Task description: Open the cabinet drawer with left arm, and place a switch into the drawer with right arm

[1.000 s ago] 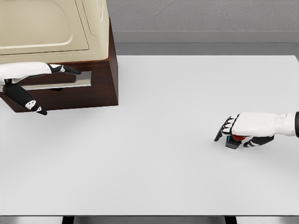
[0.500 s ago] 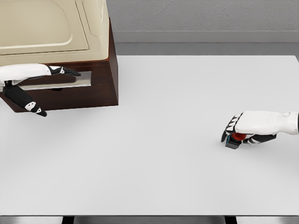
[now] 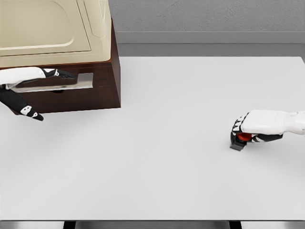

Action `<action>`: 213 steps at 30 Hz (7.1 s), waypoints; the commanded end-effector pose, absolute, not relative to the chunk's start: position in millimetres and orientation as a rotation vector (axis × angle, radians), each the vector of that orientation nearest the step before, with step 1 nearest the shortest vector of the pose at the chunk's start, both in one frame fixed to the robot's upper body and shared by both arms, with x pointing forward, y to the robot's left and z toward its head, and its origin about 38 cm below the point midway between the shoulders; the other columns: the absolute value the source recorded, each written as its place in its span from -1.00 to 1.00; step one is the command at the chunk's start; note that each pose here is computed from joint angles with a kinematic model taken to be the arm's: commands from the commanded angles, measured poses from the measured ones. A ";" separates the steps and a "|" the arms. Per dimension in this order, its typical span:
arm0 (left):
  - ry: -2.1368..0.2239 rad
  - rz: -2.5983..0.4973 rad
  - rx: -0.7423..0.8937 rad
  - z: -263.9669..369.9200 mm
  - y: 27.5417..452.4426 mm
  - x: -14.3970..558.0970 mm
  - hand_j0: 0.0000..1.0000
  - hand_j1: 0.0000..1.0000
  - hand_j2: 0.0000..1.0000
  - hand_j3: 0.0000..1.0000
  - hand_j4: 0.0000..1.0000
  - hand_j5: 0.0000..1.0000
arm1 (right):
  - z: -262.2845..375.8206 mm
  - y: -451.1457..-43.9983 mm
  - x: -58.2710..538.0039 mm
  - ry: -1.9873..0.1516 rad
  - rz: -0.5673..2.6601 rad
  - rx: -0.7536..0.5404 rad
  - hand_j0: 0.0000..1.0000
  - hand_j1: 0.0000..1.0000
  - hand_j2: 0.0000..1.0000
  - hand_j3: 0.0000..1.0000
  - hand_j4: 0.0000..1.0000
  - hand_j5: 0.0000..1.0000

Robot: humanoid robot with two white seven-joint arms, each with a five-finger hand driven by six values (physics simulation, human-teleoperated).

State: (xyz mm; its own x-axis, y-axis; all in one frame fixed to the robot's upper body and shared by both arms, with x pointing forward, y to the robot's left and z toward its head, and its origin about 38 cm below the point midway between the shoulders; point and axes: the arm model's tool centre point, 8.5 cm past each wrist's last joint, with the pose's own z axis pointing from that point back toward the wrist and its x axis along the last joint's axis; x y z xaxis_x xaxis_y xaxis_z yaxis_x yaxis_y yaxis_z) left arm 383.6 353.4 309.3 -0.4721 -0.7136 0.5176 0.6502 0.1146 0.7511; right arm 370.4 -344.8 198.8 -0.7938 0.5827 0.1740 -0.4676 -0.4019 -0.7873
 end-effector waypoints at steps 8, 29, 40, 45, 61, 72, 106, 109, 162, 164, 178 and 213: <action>-1.269 -1.572 0.066 300.2 356.2 383.6 1.00 1.00 1.00 1.00 1.00 1.00 | 206.7 -342.5 377.1 -1.208 2.187 -0.188 0.01 0.01 0.01 0.01 0.01 0.01; -1.230 -1.498 -0.010 290.5 370.5 370.7 1.00 1.00 1.00 1.00 1.00 1.00 | 231.1 -308.5 401.1 -1.352 2.193 -0.224 0.01 0.01 0.01 0.01 0.01 0.01; -1.218 -1.428 -0.073 289.6 380.8 361.3 1.00 1.00 1.00 1.00 1.00 1.00 | 246.1 -274.0 416.7 -1.468 2.202 -0.223 0.00 0.00 0.00 0.00 0.00 0.00; -1.206 -1.417 -0.076 289.3 384.8 359.0 1.00 1.00 1.00 1.00 1.00 1.00 | 253.3 -255.9 421.2 -1.515 2.219 -0.213 0.00 0.00 0.00 0.00 0.00 0.00; -1.244 -1.407 -0.029 303.5 388.7 365.8 1.00 1.00 1.00 1.00 1.00 1.00 | 282.9 -185.8 438.6 -1.594 2.366 -0.183 0.00 0.00 0.00 0.00 0.00 0.00; -1.231 -1.371 -0.005 303.2 397.5 371.2 1.00 1.00 1.00 1.00 1.00 1.00 | 302.4 -148.2 434.0 -1.646 2.464 -0.168 -0.01 -0.01 -0.01 -0.01 -0.01 -0.01; -1.162 -1.342 -0.070 290.0 399.8 354.0 1.00 1.00 1.00 1.00 1.00 1.00 | 369.3 -92.7 417.7 -1.859 2.549 -0.181 0.00 0.00 0.00 0.00 0.00 0.00; -1.157 -1.327 -0.074 291.8 403.3 352.1 1.00 1.00 1.00 1.00 1.00 1.00 | 372.7 -97.7 418.5 -1.859 2.537 -0.181 0.00 0.00 0.00 0.00 0.00 0.00; -1.087 -1.089 -0.204 294.8 436.7 323.9 1.00 1.00 1.00 1.00 1.00 1.00 | 410.4 -21.1 419.3 -1.926 2.503 -0.100 0.00 0.00 0.00 0.00 0.00 0.00; -1.086 -1.082 -0.205 296.0 437.9 323.2 1.00 1.00 1.00 1.00 1.00 1.00 | 411.8 -21.2 422.3 -1.922 2.496 -0.108 0.00 0.00 0.00 0.00 0.00 0.00; -1.098 -1.061 -0.207 303.9 440.1 323.2 1.00 1.00 1.00 1.00 1.00 1.00 | 401.0 -3.7 432.9 -1.856 2.502 -0.090 0.00 0.00 0.00 0.00 0.00 0.00; -1.137 -1.000 -0.260 309.8 438.1 324.6 1.00 1.00 1.00 1.00 1.00 1.00 | 377.4 39.9 468.4 -1.726 2.490 -0.108 -0.01 -0.01 -0.01 -0.01 -0.01 -0.01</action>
